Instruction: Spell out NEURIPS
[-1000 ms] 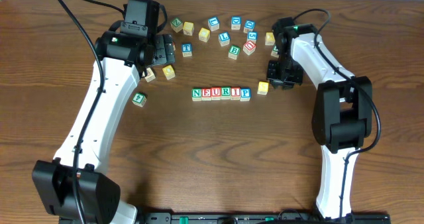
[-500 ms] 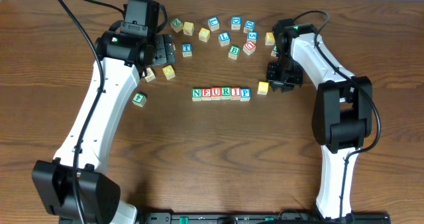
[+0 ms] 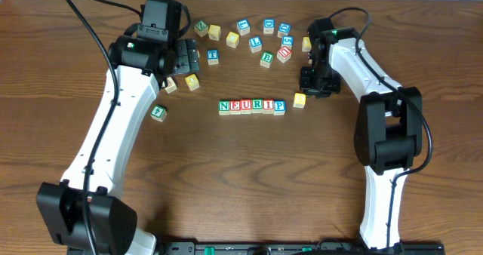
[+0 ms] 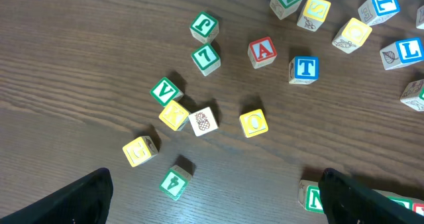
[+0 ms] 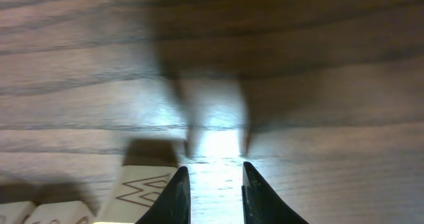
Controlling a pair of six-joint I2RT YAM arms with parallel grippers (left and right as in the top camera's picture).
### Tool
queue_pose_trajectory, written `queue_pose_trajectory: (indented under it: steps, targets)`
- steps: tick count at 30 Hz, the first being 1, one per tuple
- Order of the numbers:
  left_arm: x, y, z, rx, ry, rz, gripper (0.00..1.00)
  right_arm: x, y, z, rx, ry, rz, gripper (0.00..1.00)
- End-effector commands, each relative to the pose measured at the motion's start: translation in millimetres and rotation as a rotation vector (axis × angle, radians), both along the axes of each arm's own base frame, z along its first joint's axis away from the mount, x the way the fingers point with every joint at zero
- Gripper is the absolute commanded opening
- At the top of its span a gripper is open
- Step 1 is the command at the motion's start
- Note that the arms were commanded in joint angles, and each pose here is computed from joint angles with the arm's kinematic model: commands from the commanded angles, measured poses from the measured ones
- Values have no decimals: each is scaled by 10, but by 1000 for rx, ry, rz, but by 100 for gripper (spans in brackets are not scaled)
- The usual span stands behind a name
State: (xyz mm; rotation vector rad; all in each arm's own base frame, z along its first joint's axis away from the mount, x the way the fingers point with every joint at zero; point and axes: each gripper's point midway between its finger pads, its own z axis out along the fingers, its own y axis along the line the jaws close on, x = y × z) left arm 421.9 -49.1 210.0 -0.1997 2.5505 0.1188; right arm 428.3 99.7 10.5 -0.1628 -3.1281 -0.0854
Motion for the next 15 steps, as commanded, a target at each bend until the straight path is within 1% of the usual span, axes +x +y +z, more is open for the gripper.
queue_pose_trajectory:
  steps: [1,15]
  targets:
    - [2,37,26,10,-6,5,97,52,115,40,48,-20,55,21]
    - [2,37,26,10,-6,5,98,14,273,42,69,-19,112,21]
